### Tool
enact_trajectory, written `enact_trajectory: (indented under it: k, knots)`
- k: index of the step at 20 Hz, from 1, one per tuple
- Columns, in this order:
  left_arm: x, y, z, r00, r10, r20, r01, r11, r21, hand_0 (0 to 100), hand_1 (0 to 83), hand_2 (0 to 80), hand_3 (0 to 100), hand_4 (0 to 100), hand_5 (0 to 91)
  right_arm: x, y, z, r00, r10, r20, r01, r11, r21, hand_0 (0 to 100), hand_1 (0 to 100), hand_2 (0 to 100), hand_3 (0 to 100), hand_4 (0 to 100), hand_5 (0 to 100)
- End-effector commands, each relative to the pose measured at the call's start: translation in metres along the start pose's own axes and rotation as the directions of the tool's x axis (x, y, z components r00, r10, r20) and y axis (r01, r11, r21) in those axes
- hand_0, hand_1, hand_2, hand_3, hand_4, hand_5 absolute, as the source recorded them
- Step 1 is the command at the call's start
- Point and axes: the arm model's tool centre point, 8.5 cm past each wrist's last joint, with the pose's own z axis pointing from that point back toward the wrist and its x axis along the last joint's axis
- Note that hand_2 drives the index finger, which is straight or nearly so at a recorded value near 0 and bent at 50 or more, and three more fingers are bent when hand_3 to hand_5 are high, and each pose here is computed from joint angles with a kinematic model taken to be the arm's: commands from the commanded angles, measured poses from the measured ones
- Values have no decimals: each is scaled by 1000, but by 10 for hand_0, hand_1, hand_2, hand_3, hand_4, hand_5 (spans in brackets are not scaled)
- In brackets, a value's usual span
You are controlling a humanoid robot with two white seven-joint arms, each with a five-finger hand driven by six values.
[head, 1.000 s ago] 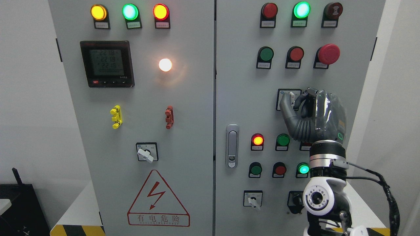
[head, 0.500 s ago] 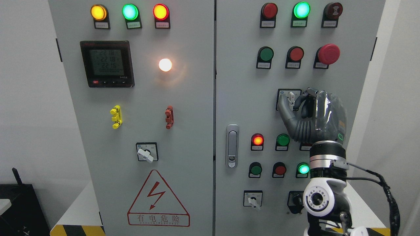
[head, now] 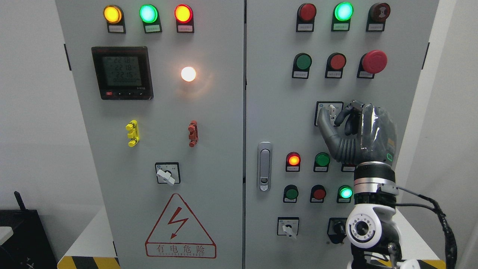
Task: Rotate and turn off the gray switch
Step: 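Open the right hand and pull it back from the switch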
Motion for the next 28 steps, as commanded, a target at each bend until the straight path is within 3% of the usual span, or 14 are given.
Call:
enact_trajectory:
  k: [1, 6, 15, 18, 20, 21, 22, 23, 25, 26, 27, 28]
  knots:
    - [-5, 0, 1, 1000, -3, -13, 3, 1000, 1, 120, 389, 0, 0, 0, 0, -4, -4, 1, 1000, 4, 4, -3, 1000, -15, 330, 396, 741, 1000, 997, 1000]
    - [-5, 0, 1, 1000, -3, -13, 3, 1000, 1, 120, 389, 0, 0, 0, 0, -14, -6, 14, 1000, -5, 17, 5, 1000, -11, 327, 378, 746, 1000, 998, 1000]
    - [-5, 0, 1, 1000, -3, -13, 3, 1000, 1, 120, 389, 0, 0, 0, 0, -16, -46, 28, 980, -7, 198, 42, 984, -175, 304, 373, 730, 1000, 984, 1000]
    - [-5, 0, 1, 1000, -3, -13, 3, 1000, 1, 120, 389, 0, 0, 0, 0, -25, -50, 38, 966, 11, 258, 38, 982, -183, 290, 380, 640, 1000, 987, 1000]
    - [-5, 0, 1, 1000, -3, -13, 3, 1000, 0, 120, 389, 0, 0, 0, 0, -27, -52, 43, 947, 13, 321, 44, 985, -170, 308, 368, 599, 1000, 952, 947]
    - [-5, 0, 1, 1000, -3, -13, 3, 1000, 1, 120, 389, 0, 0, 0, 0, -27, -52, 45, 933, 11, 360, 50, 986, -159, 316, 362, 566, 959, 858, 842]
    - [-5, 0, 1, 1000, -3, -13, 3, 1000, 1, 120, 389, 0, 0, 0, 0, -29, -54, 48, 921, 9, 389, 53, 987, -150, 322, 351, 524, 786, 639, 615]
    - [-5, 0, 1, 1000, -3, -13, 3, 1000, 1, 120, 389, 0, 0, 0, 0, -30, -57, 50, 909, 10, 416, 56, 988, -147, 323, 347, 517, 760, 605, 576]
    - [-5, 0, 1, 1000, -3, -13, 3, 1000, 1, 120, 389, 0, 0, 0, 0, -34, -63, 57, 892, 18, 451, 43, 991, -124, 341, 282, 443, 477, 307, 262]
    - [-5, 0, 1, 1000, -3, -13, 3, 1000, 1, 120, 389, 0, 0, 0, 0, -37, -66, 60, 888, 24, 459, 32, 993, -113, 344, 270, 433, 451, 288, 244]
    - [-5, 0, 1, 1000, -3, -15, 3, 1000, 1, 120, 389, 0, 0, 0, 0, -40, -69, 63, 886, 29, 463, 20, 995, -101, 352, 242, 382, 334, 185, 152]
    - [-5, 0, 1, 1000, -3, -13, 3, 1000, 1, 120, 389, 0, 0, 0, 0, -43, -70, 66, 884, 36, 466, 4, 996, -84, 353, 234, 379, 335, 186, 153]
